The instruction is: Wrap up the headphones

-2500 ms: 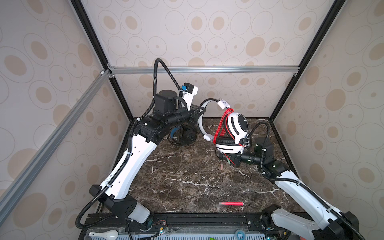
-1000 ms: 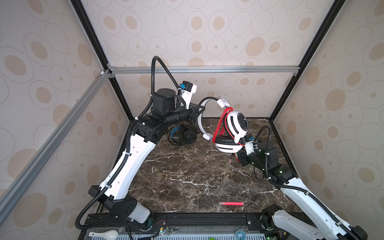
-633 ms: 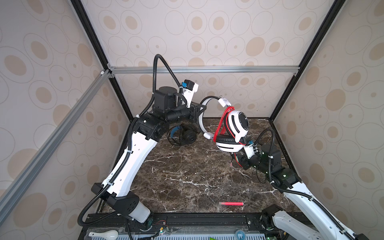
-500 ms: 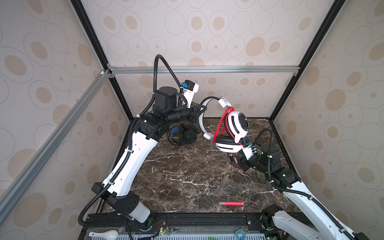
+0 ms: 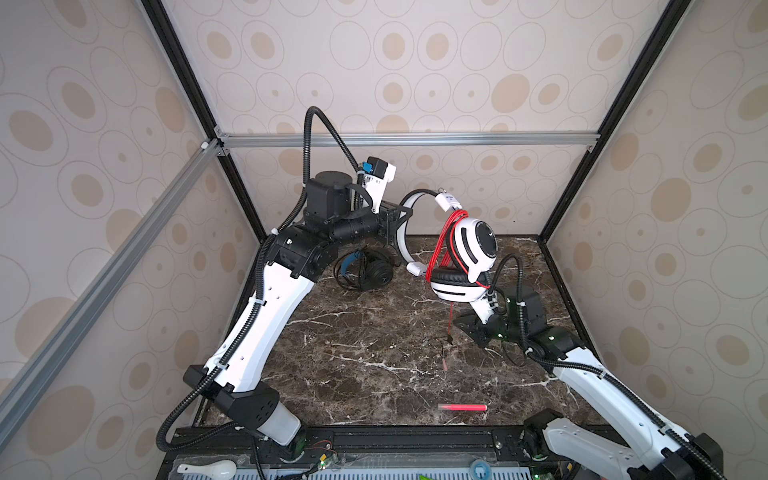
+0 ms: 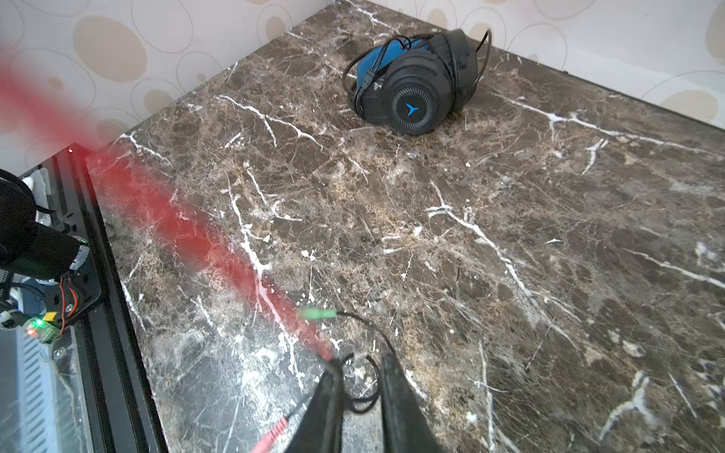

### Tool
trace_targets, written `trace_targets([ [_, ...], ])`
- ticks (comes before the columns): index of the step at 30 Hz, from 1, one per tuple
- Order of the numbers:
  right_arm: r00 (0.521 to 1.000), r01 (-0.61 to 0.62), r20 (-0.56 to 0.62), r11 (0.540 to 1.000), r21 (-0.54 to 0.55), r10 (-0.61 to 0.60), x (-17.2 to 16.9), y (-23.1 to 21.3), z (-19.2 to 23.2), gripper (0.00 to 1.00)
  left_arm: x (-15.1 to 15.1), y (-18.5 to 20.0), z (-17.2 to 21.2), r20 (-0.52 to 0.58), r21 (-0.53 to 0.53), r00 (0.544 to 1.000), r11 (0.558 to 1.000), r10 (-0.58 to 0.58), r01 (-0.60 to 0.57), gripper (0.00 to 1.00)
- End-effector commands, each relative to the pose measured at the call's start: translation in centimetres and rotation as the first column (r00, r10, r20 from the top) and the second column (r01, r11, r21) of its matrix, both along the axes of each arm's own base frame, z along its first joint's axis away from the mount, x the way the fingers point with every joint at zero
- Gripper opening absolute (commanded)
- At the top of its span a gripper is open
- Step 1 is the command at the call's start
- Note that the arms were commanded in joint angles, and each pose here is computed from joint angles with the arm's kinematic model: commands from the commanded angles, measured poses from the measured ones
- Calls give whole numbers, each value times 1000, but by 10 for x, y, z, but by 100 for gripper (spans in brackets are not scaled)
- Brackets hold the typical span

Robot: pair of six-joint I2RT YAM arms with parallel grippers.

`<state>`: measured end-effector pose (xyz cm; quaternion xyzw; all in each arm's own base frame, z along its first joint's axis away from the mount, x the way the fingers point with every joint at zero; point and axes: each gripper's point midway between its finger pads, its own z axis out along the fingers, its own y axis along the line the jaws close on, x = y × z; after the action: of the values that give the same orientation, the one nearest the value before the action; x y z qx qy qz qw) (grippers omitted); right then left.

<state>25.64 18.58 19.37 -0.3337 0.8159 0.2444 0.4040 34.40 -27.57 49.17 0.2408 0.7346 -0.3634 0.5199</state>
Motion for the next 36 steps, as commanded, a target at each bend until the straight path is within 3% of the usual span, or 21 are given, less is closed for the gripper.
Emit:
trace_targets([
  [1,1000,-19,-17,998,-54,18,-6,-4,-17,20,-9,5,49,103,-99,995,995,-8,19,0],
  [14,989,115,83,991,73,-121,14,-8,19,58,-2,7,61,123,-126,992,992,10,6,0],
  [20,989,112,79,987,118,-121,23,0,22,63,-1,3,65,128,-140,992,990,-10,28,0],
  [28,959,262,83,960,101,-271,54,-14,20,64,0,0,69,136,-155,990,987,-21,43,0],
  [36,979,151,113,976,154,-169,67,12,28,63,0,-3,67,131,-158,991,986,-39,59,0],
])
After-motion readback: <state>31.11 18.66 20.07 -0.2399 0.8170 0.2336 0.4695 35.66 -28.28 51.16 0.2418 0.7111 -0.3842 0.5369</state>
